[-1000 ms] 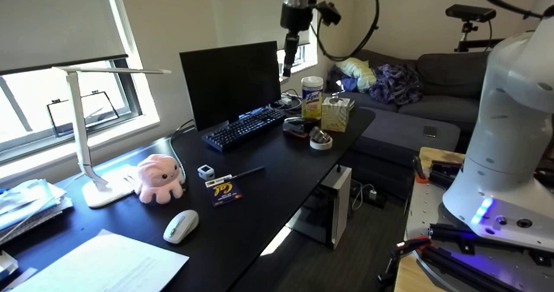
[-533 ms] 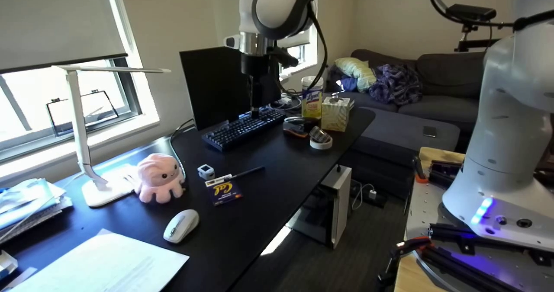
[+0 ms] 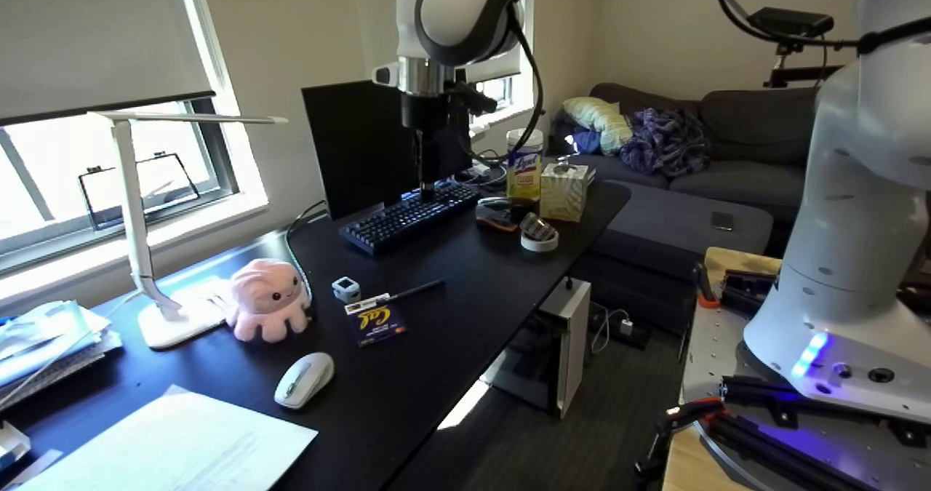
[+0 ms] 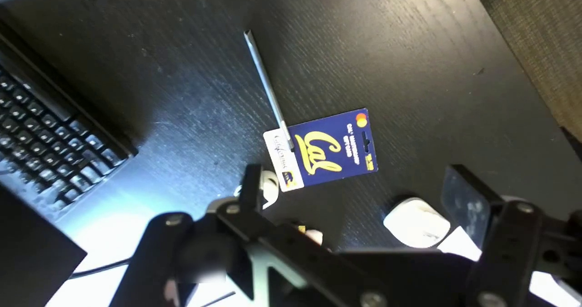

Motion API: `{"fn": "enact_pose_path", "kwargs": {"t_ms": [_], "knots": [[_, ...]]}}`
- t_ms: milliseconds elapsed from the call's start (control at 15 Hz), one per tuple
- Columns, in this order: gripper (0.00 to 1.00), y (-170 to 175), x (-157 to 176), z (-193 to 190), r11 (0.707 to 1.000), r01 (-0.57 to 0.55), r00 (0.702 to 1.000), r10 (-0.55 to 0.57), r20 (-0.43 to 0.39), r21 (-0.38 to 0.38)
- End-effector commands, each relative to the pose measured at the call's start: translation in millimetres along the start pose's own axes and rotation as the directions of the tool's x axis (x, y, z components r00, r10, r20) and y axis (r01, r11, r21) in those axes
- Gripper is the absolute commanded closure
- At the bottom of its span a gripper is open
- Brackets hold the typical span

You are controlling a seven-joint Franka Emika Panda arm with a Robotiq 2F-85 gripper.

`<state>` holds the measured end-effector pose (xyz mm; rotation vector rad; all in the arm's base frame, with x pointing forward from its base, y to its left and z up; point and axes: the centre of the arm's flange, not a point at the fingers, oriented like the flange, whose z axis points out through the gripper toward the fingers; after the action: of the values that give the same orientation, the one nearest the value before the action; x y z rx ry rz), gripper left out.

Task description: Place the pen between the masking tape and the tissue box

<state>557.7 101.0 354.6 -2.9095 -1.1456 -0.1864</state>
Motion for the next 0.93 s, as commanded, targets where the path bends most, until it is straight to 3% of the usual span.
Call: {"fn": "enact_pose_path", "kwargs": {"t_ms": [0, 333, 533, 867], "knots": [[0.00, 47.8, 40.3, 66.1, 0.995, 0.012, 0.995, -0.021, 0.094, 0.097], [0.00, 89.8, 75.7, 165.0, 0.976, 0.112, 0.985, -0.134, 0.108, 0.186], [0.00, 94.2, 97.2, 206.7, 0.952, 0.204, 0.969, -0.229, 0.088, 0.227], [0.00, 92.2, 111.3, 227.3, 0.964, 0.212, 0.958, -0.238, 0.160, 0.164]]}}
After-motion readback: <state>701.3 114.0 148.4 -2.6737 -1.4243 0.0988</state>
